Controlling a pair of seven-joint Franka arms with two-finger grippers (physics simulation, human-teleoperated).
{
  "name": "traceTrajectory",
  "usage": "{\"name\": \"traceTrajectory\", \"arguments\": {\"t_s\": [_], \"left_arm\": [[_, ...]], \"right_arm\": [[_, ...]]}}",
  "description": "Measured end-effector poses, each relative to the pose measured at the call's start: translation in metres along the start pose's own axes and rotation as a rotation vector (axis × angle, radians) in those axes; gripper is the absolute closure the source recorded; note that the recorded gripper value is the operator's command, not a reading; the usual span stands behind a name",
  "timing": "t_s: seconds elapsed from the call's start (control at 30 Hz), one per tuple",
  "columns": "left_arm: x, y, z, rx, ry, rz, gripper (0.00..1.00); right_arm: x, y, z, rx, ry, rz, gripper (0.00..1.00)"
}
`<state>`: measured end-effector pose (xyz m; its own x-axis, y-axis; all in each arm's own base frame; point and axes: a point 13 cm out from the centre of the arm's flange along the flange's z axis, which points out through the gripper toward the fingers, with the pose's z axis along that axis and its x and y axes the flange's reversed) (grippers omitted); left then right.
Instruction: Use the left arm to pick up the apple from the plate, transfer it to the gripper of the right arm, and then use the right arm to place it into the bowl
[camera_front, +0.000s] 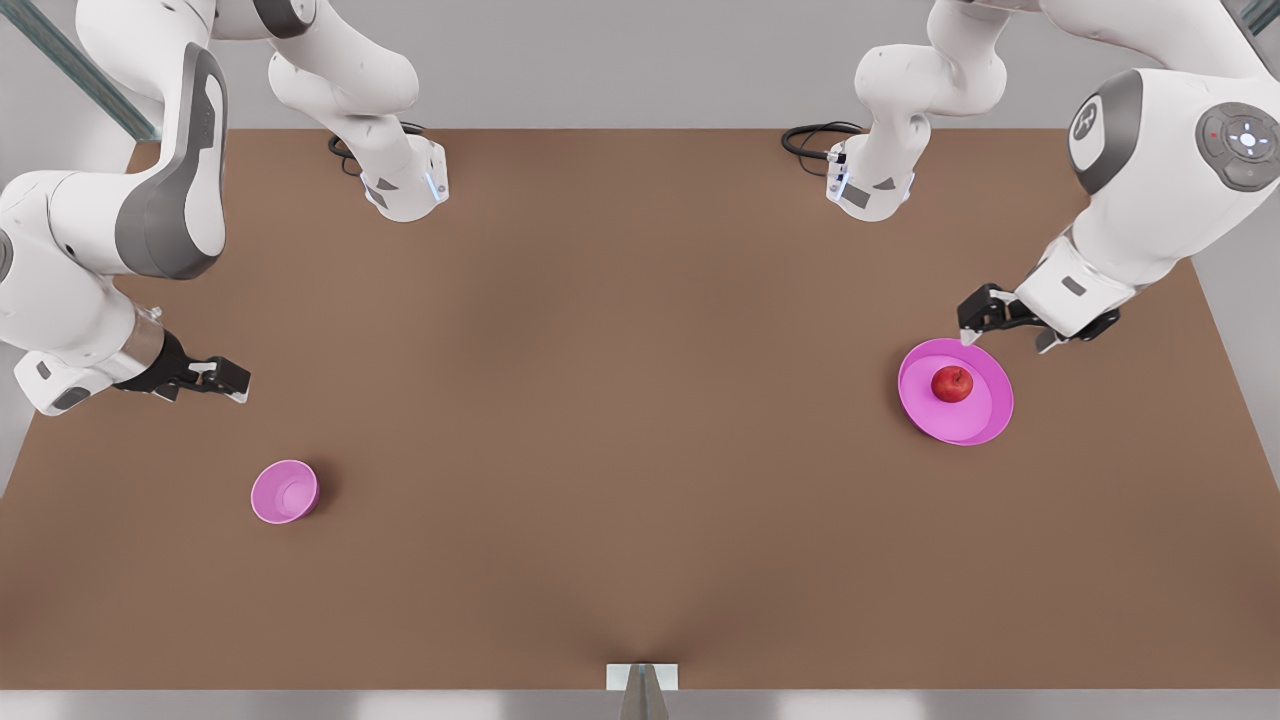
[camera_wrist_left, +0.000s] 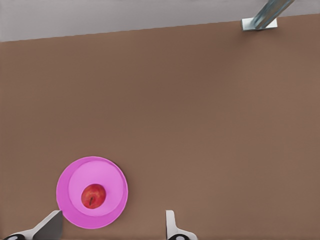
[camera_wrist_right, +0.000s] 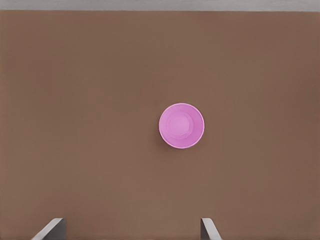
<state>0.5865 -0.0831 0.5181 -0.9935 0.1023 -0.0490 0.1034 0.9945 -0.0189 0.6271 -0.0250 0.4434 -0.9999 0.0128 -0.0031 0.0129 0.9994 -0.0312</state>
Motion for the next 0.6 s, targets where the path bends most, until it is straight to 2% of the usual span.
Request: {"name": "traceTrajectory", "arguments": {"t_s": [0.07, 0.2, 0.3, 0.6], "left_arm": [[0.003, 0.003, 0.009, -0.001, 0.013, 0.001, 0.0], [0.052, 0.027, 0.127, -0.005, 0.152, -0.032, 0.0], [0.072, 0.053, 0.211, -0.005, 0.183, -0.075, 0.0], [0.086, 0.16, 0.289, -0.009, 0.132, -0.264, 0.0]], "right_arm": [[-0.001, -0.001, -0.003, 0.0, -0.007, 0.001, 0.0], [-0.005, 0.0, -0.005, 0.0, -0.014, -0.001, 0.0], [-0.005, 0.0, -0.005, -0.001, -0.016, -0.001, 0.0], [-0.006, 0.0, -0.004, -0.002, -0.015, -0.001, 0.0]]}}
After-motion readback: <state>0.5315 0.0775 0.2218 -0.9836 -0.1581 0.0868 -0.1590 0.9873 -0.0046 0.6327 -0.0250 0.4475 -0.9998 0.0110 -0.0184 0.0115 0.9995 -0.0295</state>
